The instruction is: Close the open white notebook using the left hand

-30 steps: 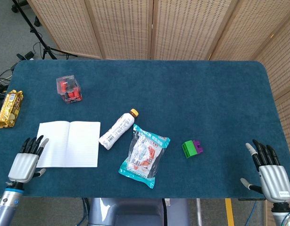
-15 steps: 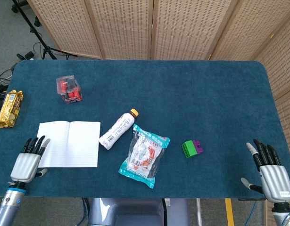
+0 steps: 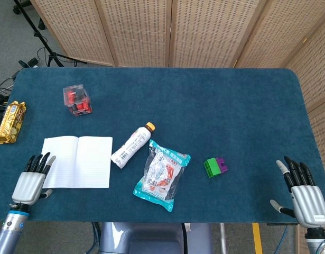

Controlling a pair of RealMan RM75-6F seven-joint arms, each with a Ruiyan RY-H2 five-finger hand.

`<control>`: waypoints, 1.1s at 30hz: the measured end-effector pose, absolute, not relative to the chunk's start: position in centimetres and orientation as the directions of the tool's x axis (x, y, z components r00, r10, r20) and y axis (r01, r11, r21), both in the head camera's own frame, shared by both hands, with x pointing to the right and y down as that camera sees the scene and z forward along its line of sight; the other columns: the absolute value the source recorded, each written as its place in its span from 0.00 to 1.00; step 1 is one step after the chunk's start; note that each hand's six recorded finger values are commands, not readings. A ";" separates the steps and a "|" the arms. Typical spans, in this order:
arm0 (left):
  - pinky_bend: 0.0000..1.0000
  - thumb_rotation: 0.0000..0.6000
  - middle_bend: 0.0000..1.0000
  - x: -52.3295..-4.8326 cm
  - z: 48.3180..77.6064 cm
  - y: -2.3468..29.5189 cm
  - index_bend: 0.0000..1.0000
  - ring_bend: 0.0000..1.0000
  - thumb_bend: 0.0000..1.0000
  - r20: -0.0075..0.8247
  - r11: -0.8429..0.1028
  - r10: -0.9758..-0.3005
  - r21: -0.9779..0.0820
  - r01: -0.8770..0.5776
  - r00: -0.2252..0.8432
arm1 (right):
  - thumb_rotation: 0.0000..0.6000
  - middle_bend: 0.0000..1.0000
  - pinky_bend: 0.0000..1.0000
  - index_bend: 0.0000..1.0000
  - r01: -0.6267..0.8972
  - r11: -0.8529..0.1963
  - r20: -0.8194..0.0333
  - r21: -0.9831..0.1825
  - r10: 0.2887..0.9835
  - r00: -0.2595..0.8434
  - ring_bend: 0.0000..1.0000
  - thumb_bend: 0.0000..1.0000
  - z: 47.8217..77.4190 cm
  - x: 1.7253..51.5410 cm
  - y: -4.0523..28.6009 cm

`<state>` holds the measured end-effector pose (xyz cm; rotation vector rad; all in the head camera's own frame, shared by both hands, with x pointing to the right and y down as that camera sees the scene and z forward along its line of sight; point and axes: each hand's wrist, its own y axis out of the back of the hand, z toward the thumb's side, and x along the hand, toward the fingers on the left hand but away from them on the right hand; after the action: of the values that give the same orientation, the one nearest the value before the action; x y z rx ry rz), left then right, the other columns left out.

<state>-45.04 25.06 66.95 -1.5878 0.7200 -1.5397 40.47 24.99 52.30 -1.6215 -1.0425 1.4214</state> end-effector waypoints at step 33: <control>0.00 1.00 0.00 -44.8 66.7 24.8 0.00 0.00 0.34 0.480 -0.456 -0.868 -0.872 0.178 0.128 | 1.00 0.00 0.00 0.00 0.109 -0.408 -0.403 -0.907 0.913 0.062 0.00 0.00 52.3 40.4 25.0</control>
<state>-44.82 24.76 66.74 -1.5155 0.7035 -1.4834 40.42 25.05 52.29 -1.6249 -1.0415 1.4211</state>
